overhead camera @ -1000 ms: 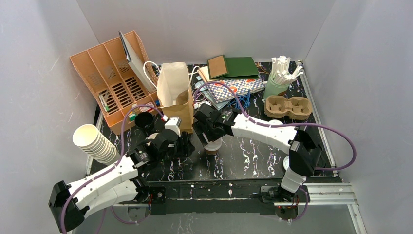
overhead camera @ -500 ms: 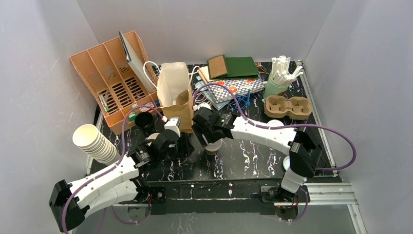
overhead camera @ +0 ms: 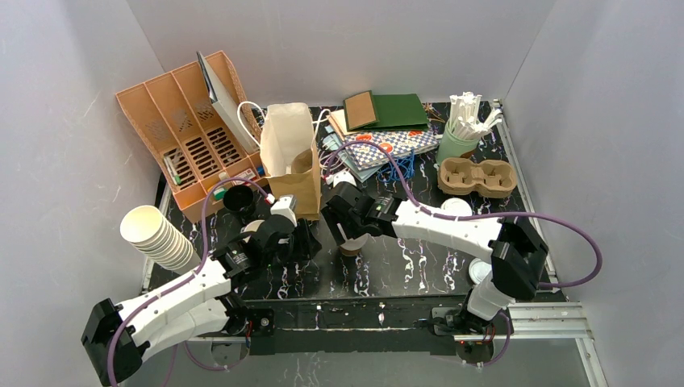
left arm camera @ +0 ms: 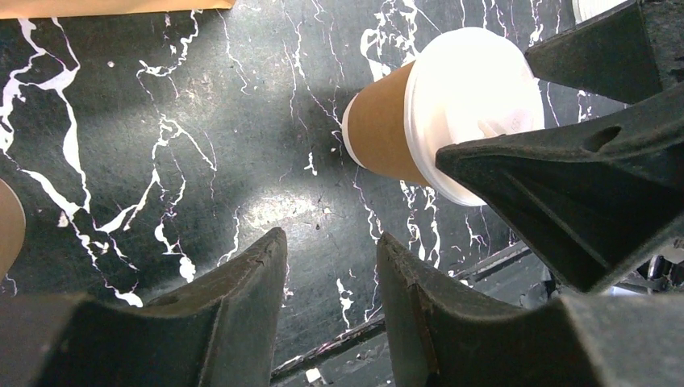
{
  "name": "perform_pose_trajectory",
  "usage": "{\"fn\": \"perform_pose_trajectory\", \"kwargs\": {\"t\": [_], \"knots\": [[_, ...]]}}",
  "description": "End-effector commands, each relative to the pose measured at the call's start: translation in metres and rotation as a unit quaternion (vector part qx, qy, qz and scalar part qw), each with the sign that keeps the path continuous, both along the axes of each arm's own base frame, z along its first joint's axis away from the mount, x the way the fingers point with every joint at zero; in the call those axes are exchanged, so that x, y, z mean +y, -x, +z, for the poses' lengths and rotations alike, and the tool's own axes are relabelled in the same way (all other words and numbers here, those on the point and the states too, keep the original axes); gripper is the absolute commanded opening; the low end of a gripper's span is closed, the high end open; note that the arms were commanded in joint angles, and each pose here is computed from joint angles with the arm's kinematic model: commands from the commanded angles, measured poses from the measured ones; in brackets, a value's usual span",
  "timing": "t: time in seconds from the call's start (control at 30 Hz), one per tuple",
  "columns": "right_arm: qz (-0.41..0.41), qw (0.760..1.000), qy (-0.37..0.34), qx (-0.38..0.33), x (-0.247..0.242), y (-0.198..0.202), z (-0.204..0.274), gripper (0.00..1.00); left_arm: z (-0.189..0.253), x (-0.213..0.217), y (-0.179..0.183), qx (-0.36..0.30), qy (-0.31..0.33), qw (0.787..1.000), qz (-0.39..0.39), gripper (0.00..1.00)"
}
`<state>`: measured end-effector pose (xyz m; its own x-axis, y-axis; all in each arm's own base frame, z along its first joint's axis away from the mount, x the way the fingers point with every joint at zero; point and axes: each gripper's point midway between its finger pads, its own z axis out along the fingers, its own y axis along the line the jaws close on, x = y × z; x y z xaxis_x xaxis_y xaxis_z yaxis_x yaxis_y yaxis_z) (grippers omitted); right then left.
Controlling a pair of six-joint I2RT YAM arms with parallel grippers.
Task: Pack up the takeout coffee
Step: Close the cup lid on the coffee cup.
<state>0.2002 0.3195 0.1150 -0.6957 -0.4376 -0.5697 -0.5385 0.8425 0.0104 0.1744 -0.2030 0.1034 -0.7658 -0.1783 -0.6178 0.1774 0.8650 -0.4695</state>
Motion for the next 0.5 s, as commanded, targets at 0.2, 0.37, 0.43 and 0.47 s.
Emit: {"fn": "perform_pose_trajectory", "kwargs": {"t": [0.2, 0.37, 0.43, 0.47], "knots": [[0.002, 0.998, 0.051, 0.037, -0.020, 0.016, -0.025, 0.72, 0.000, -0.003, -0.009, 0.006, 0.021, 1.000, 0.006, 0.42], [0.000, 0.998, 0.058, 0.018, -0.024, 0.011, -0.018, 0.71, 0.003, -0.007, -0.014, 0.009, 0.035, 0.999, 0.006, 0.42], [-0.003, 0.998, 0.062, 0.022, -0.027, 0.012, -0.024, 0.71, 0.001, -0.009, -0.014, 0.012, 0.041, 0.999, 0.005, 0.41], [-0.002, 0.998, 0.062, 0.023, -0.028, 0.014, -0.027, 0.70, 0.000, -0.010, -0.014, 0.013, 0.046, 0.999, 0.004, 0.41]]}}
